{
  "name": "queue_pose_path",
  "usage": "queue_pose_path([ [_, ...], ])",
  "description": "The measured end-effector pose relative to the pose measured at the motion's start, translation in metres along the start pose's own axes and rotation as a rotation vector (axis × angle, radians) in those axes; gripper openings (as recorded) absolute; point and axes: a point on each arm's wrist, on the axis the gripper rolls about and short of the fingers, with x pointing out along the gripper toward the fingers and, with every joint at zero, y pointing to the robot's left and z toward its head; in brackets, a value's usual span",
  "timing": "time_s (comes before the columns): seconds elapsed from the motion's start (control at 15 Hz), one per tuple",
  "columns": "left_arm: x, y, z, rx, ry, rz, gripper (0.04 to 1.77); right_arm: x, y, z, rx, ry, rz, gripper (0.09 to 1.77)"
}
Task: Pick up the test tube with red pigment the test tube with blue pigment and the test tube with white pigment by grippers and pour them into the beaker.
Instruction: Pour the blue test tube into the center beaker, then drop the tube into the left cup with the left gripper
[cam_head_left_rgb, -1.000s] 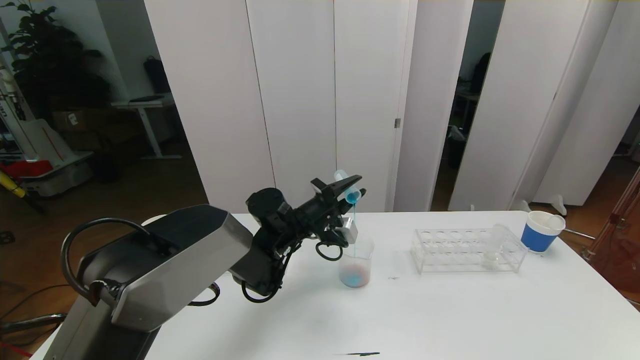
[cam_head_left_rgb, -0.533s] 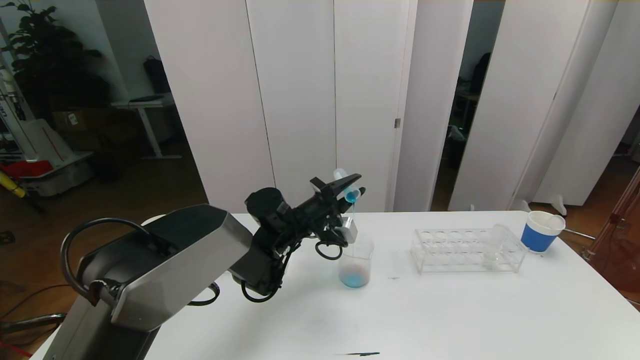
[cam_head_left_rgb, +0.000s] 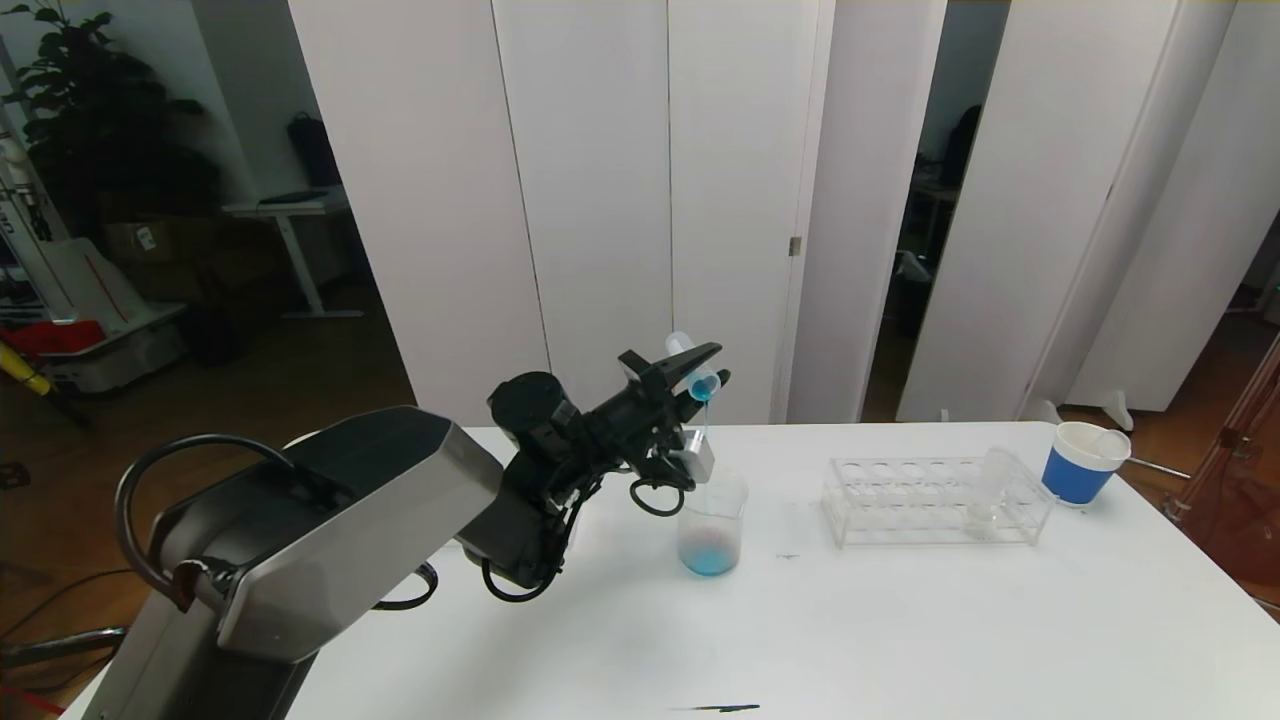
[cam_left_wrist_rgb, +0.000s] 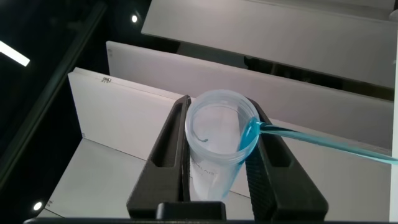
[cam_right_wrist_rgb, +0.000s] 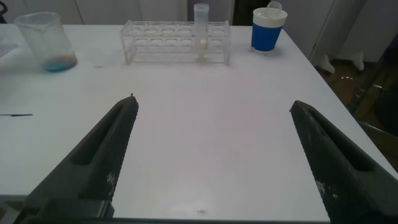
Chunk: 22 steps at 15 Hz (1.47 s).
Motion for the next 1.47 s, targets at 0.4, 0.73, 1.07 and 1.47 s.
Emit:
queue_pose_path([
  [0.4, 0.0005, 0.0014, -0.0007, 0.018, -0.002, 0.004, 0.58, 0.0000, 0.0000, 0.0000, 0.000, 0.000, 0.000, 1.75],
  [0.73, 0.0015, 0.0025, -0.0009, 0.045, -0.005, 0.009, 0.58, 0.0000, 0.0000, 0.0000, 0.000, 0.000, 0.000, 1.75],
  [1.07, 0.0011, 0.0020, -0.0017, 0.061, -0.003, 0.008, 0.58, 0.0000, 0.0000, 0.0000, 0.000, 0.000, 0.000, 1.75],
  [1.47, 0.0008, 0.0026, -0.0021, 0.062, -0.002, 0.009, 0.58, 0.0000, 0.0000, 0.0000, 0.000, 0.000, 0.000, 1.75],
])
